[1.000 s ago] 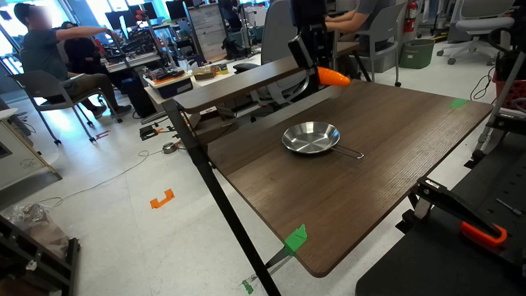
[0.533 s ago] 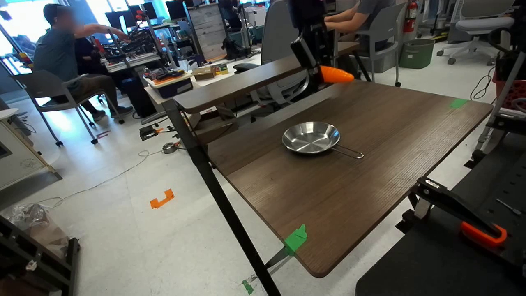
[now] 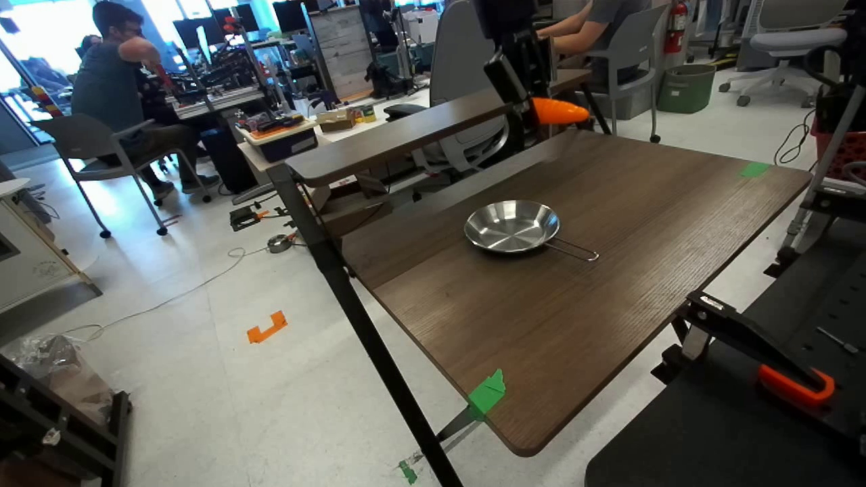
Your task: Pick the carrot and put it on the pan
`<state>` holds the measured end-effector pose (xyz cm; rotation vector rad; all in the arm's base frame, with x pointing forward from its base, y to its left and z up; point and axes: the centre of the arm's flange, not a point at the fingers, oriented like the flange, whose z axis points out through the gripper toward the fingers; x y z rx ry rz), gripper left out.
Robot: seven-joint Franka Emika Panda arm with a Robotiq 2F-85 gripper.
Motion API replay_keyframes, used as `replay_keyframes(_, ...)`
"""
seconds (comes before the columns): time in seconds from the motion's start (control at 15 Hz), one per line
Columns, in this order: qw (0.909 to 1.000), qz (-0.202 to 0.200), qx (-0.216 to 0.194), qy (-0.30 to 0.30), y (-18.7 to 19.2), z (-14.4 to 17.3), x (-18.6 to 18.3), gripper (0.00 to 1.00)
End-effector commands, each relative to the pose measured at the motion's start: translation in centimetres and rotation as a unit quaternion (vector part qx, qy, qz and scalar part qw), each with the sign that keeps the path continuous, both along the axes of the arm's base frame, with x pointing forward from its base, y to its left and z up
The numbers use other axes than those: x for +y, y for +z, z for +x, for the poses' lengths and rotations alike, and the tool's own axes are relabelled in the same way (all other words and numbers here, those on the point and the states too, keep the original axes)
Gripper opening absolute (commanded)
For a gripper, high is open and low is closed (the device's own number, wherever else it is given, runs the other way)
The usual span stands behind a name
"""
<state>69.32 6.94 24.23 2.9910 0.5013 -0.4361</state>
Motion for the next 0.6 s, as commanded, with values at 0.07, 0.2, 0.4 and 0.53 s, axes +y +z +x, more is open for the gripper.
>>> replay_keyframes(0.07, 0.9999, -0.005, 0.001, 0.014, 0.7, 1.5, -0.4, 0.14)
replay_keyframes(0.2, 1.0000, 0.001, 0.000, 0.008, 1.0, 1.5, -0.9, 0.14)
replay_keyframes(0.4, 0.9999, 0.013, -0.003, -0.007, 1.3, 1.7, -1.7, 0.14)
replay_keyframes(0.53, 0.9997, 0.017, -0.006, -0.017, 1.5, 1.9, -2.5, 0.14)
